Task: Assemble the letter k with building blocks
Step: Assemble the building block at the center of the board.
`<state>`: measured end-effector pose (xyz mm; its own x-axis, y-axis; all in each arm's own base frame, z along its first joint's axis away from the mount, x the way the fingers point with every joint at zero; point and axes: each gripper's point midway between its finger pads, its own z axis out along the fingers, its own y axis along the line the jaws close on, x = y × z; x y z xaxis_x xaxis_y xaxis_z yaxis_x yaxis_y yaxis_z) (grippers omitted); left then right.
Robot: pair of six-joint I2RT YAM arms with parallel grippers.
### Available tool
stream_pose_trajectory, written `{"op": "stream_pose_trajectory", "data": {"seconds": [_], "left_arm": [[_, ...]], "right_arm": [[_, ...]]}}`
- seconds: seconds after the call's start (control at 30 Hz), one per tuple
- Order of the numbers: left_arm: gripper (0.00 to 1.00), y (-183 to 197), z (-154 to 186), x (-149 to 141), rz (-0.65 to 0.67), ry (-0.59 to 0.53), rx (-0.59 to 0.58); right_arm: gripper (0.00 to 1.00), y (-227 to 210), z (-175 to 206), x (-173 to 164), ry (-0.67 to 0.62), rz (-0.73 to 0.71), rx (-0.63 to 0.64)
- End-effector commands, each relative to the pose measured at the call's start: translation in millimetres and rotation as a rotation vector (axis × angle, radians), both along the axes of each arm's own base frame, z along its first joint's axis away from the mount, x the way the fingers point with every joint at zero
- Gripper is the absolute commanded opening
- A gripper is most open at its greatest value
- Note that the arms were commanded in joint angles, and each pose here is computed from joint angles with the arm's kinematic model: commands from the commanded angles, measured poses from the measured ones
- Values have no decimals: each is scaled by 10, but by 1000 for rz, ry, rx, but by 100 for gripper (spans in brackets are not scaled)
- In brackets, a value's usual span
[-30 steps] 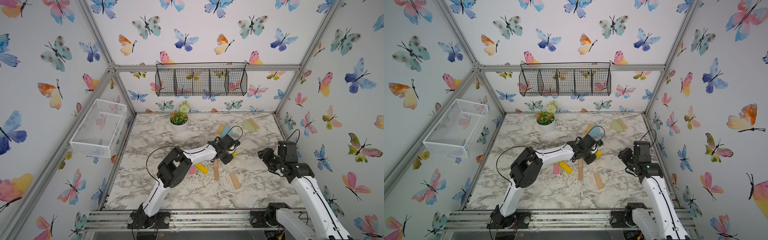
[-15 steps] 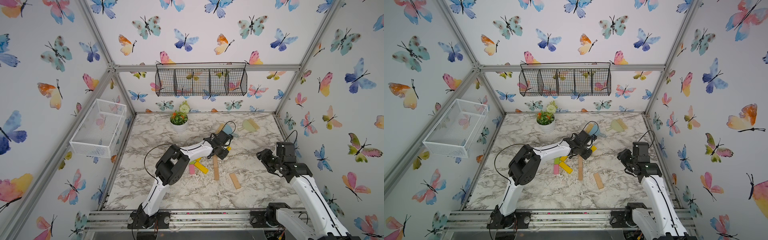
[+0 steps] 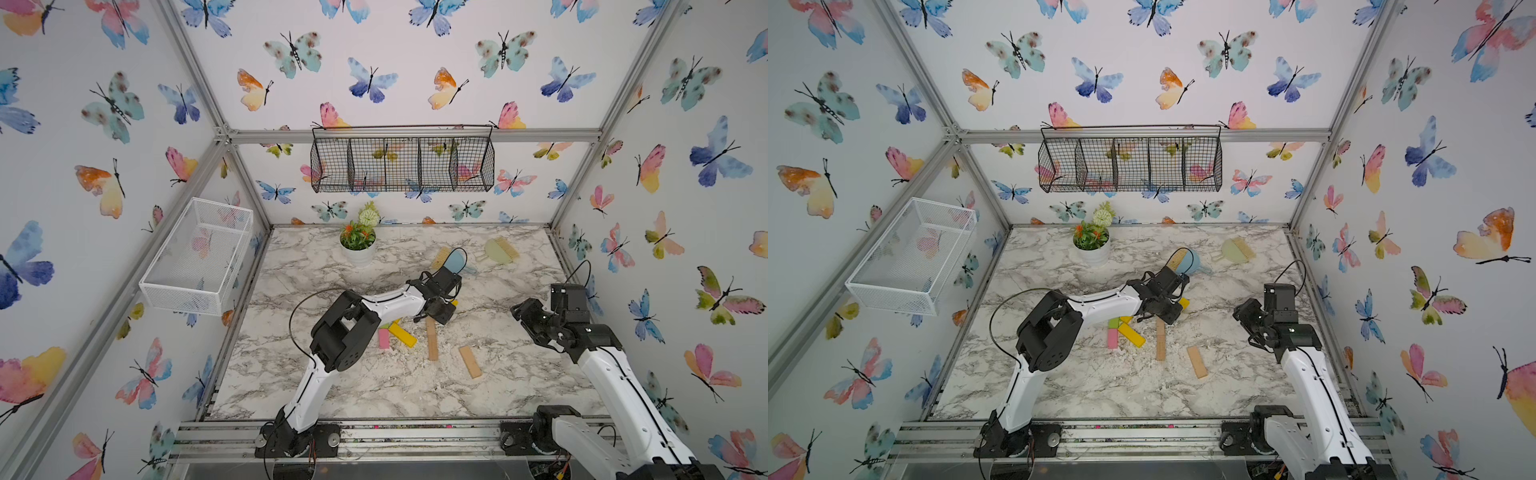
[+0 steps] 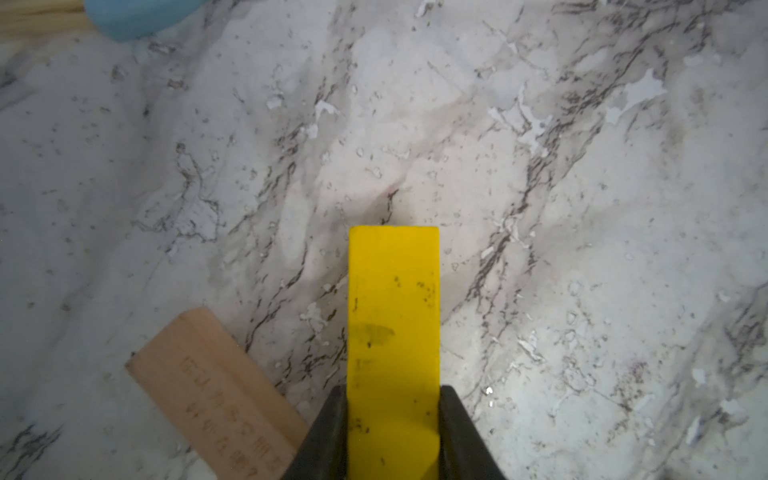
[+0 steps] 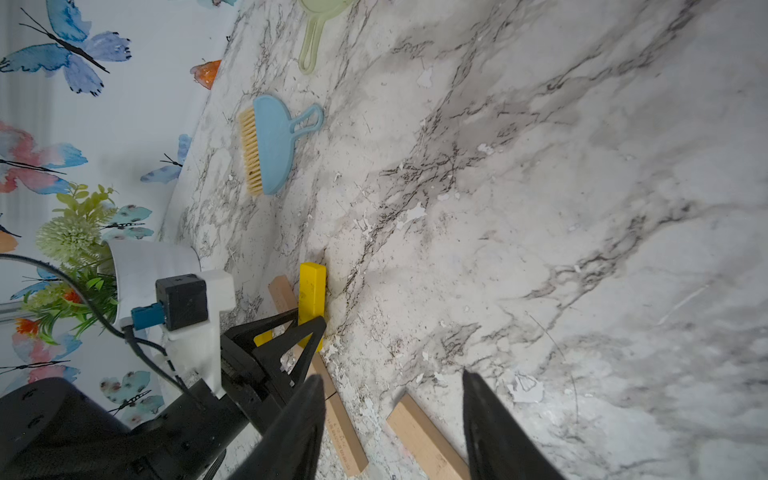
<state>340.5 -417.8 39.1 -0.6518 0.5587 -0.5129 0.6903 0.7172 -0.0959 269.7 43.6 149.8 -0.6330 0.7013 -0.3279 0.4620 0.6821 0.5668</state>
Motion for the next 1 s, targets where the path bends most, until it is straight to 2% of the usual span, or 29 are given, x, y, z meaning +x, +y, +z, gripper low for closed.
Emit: {"op": "stream_pose_trajectory", "data": {"seconds": [0.0,0.97], "left_arm": [[33,-10,191,-27,9,-15,-21],[36,-45,10,-86,3,18,-4]], "right_arm": [[55,2,-33,0,1,11,0],[55,6,-97,-33,15,10,5]]}}
